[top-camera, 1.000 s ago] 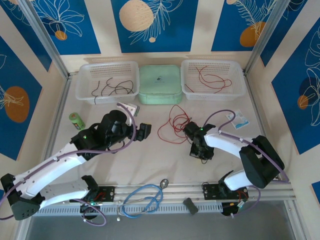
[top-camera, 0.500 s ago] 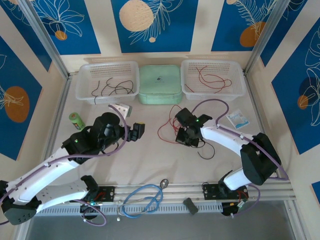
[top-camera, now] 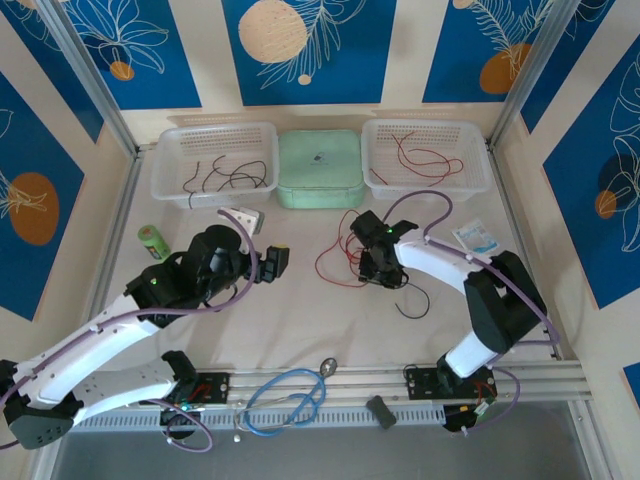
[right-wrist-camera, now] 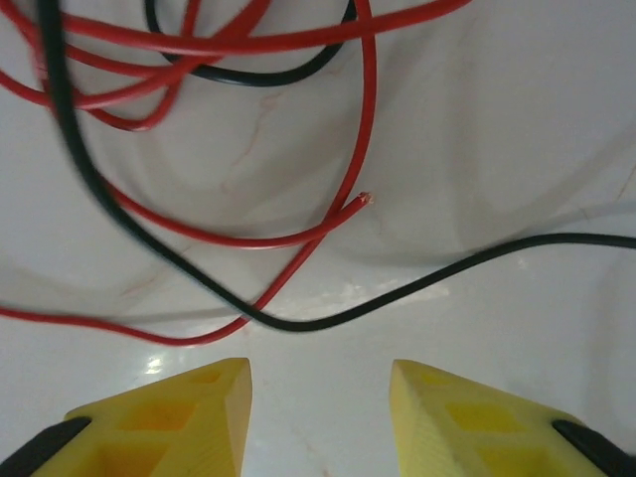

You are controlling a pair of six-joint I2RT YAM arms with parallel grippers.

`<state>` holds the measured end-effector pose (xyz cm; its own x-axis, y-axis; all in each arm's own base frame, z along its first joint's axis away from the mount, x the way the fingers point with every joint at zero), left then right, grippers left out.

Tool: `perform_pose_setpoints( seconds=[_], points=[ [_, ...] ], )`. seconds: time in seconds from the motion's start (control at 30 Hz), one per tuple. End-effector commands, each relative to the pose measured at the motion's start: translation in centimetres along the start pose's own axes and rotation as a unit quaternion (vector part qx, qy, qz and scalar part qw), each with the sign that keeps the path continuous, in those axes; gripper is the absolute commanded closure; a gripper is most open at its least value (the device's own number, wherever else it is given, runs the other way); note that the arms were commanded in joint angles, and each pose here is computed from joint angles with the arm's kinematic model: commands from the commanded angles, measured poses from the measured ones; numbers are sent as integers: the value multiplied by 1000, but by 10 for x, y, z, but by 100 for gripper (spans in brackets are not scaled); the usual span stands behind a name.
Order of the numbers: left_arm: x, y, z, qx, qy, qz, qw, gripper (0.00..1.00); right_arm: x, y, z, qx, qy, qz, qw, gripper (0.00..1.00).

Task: Untangle the cables

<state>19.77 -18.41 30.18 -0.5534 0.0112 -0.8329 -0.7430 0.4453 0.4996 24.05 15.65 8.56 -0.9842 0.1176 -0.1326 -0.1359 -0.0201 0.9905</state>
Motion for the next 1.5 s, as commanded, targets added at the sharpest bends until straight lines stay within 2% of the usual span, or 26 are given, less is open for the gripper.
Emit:
perform_pose_setpoints(
  seconds=[0.0, 0.17, 0.23, 0.4, 0.5, 0.67, 0.87, 1.03, 1.2, 1.47],
  points=[
    [-3, 4, -1, 0, -4, -3, 1000, 8, -14, 2, 7, 17, 31, -24, 999, 57],
    [-3, 5, 1, -3, -4, -6, 1000, 8, -26, -6, 8, 54, 51, -29, 997, 58],
    [-4, 6, 1, -3, -5, -7, 1000, 8, -31, -8, 9, 64, 58, -33, 996, 61],
    [-5, 4, -1, -2, -4, -4, 1000, 8, -38, -12, 14, 74, 74, -33, 994, 85],
    [-5, 5, -2, 0, -4, -3, 1000, 8, -39, -1, 20, 63, 83, -42, 994, 99],
    [-5, 5, -2, 3, -4, -4, 1000, 8, -38, 49, 34, 15, 103, -72, 992, 100],
    [-2, 1, -8, 26, -9, -3, 1000, 9, -37, 125, 42, -121, 110, -103, 981, 100],
    [2, -6, -14, 45, -12, -2, 999, 12, -37, 177, 43, -246, 117, -114, 956, 100],
    [8, -19, -20, 60, -22, 2, 998, 15, -34, 221, 46, -342, 156, -132, 917, 100],
    [8, -37, -39, 107, -33, -11, 994, 20, -30, 274, 51, -396, 226, -163, 875, 100]
  ],
)
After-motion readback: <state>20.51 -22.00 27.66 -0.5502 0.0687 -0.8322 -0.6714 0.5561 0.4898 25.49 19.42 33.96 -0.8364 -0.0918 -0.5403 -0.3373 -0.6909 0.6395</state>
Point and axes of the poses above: each hand's point on the last joint's axis, 136 mm out from that joint toward the fingers, its own y axis back along the fingers, its own z axis along the line the jaws close on, x = y × z, the point moved 4 cm from there along y, back along the fingers, and after that the axes turned 7 degrees about y, right-handed, at the moved point
